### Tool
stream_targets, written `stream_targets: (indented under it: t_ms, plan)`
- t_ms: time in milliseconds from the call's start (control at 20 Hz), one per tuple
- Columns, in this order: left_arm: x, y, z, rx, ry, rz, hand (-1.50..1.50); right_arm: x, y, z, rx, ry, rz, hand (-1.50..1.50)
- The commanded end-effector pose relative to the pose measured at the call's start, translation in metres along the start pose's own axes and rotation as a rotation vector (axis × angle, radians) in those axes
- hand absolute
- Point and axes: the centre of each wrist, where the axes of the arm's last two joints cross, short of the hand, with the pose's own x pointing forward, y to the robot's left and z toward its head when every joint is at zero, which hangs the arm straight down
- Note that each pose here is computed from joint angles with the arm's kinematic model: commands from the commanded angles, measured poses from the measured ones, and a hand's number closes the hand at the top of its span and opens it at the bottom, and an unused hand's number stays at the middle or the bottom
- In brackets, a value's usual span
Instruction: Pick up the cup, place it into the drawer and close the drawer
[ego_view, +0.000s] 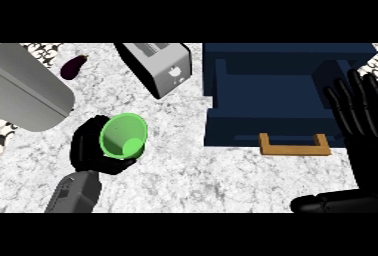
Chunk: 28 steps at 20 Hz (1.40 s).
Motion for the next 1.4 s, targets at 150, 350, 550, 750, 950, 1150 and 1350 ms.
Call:
stream_targets:
  t_ms: [150,350,550,750,950,1150,1350]
  plan:
    - [0.037,-0.06,-0.062,-0.096,-0.027,0.049,1.5,-0.01,0.003,0.0,0.003,0.002,-0.012,-1.5]
    - [0.071,-0.076,-0.066,-0.098,-0.055,0.071,1.5,0.011,-0.014,0.001,-0.003,-0.027,0.001,-1.5]
    - [0.091,-0.128,-0.099,-0.124,-0.044,0.061,1.5,-0.003,0.01,-0.003,0.016,0.009,0.023,-1.5]
    - [0.108,-0.143,-0.112,-0.133,-0.04,0.034,1.5,0.013,0.0,-0.016,0.015,0.001,0.014,-1.5]
    - [0.129,-0.176,-0.171,-0.141,-0.05,0.002,1.5,0.009,-0.01,-0.009,0.004,-0.015,0.022,-1.5]
    - [0.121,-0.172,-0.187,-0.14,-0.048,-0.047,1.5,0.016,-0.023,-0.004,-0.013,-0.011,0.018,-1.5]
    - [0.123,-0.207,-0.201,-0.164,-0.042,-0.064,1.5,-0.007,-0.019,0.012,-0.009,0.005,0.008,-1.5]
